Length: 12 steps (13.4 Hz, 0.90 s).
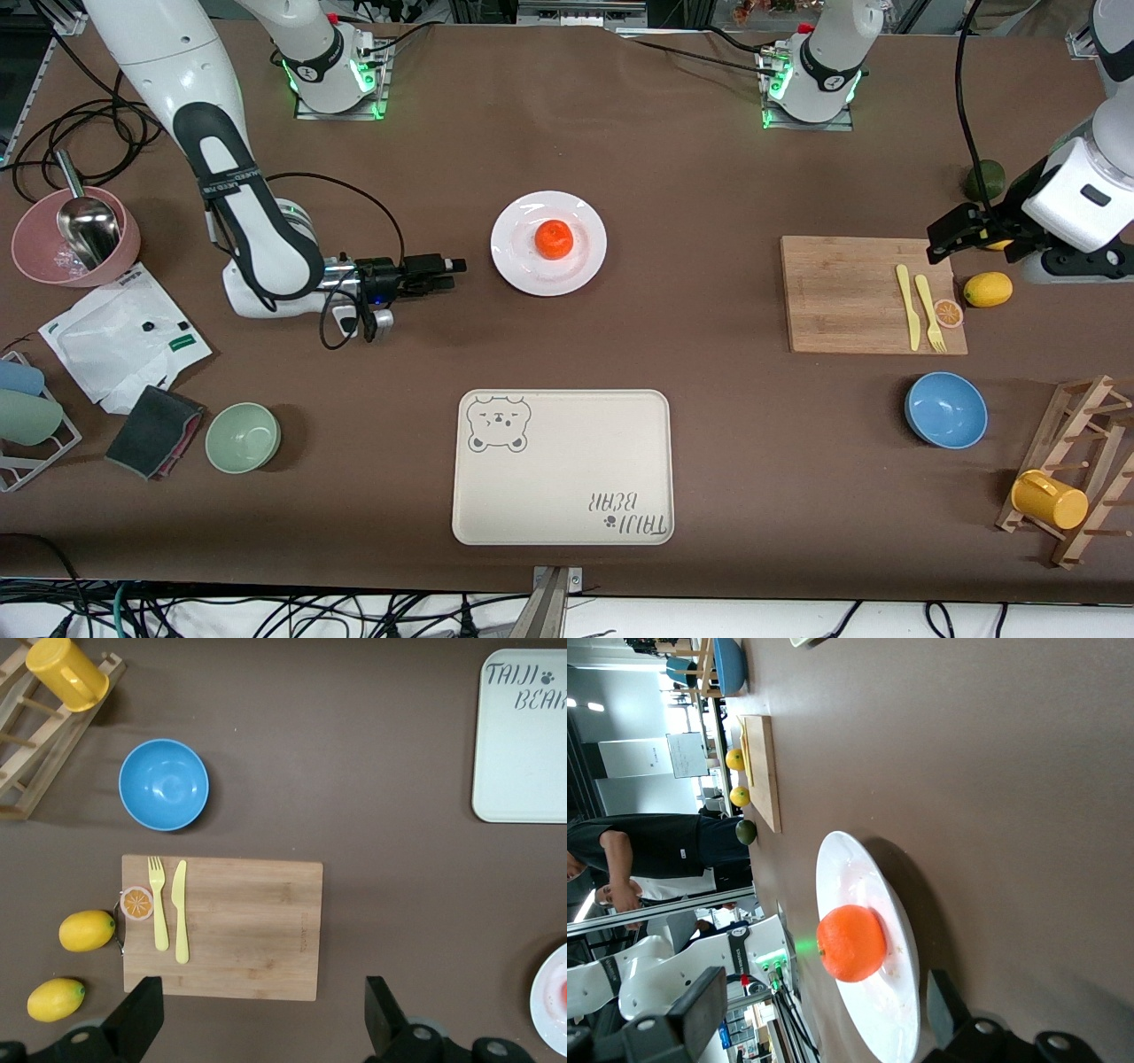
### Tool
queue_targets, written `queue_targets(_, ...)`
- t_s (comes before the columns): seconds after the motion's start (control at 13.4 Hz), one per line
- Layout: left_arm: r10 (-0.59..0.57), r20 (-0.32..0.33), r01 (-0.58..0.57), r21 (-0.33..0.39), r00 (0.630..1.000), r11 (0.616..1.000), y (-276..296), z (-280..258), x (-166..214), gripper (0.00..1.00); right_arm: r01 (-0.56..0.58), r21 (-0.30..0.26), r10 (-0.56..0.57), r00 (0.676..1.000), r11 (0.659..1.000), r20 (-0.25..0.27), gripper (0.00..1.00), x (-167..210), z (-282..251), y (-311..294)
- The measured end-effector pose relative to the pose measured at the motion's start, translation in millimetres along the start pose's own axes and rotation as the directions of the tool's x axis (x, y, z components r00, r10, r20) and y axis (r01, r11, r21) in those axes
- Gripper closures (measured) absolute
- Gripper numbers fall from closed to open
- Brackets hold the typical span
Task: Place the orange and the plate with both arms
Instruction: 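Withdraw the left gripper while the right gripper approaches the plate rim, then grasp the white plate rim with the right gripper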
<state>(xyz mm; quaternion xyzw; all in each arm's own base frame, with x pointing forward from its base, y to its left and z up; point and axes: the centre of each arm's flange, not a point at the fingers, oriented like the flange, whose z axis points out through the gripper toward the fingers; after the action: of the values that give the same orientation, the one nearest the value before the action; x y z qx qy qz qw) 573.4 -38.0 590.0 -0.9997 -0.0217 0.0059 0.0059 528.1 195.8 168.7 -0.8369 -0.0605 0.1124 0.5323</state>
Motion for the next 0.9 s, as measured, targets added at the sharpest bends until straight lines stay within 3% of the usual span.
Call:
queue_targets(0.37,0.022,0.001,-0.022,0.010,1.000,1.000,11.0,-4.0,-31.8,0.00,-0.019,-0.037,0.017,0.999,0.999,-0.038,0.00,-6.3,24.9,0.4)
queue_targets(0.9,0.034,0.005,-0.034,0.011,0.999,0.999,17.5,-0.7,-33.2,0.00,-0.062,-0.072,0.057,0.996,0.995,-0.064,0.04,-23.3,63.0,1.1)
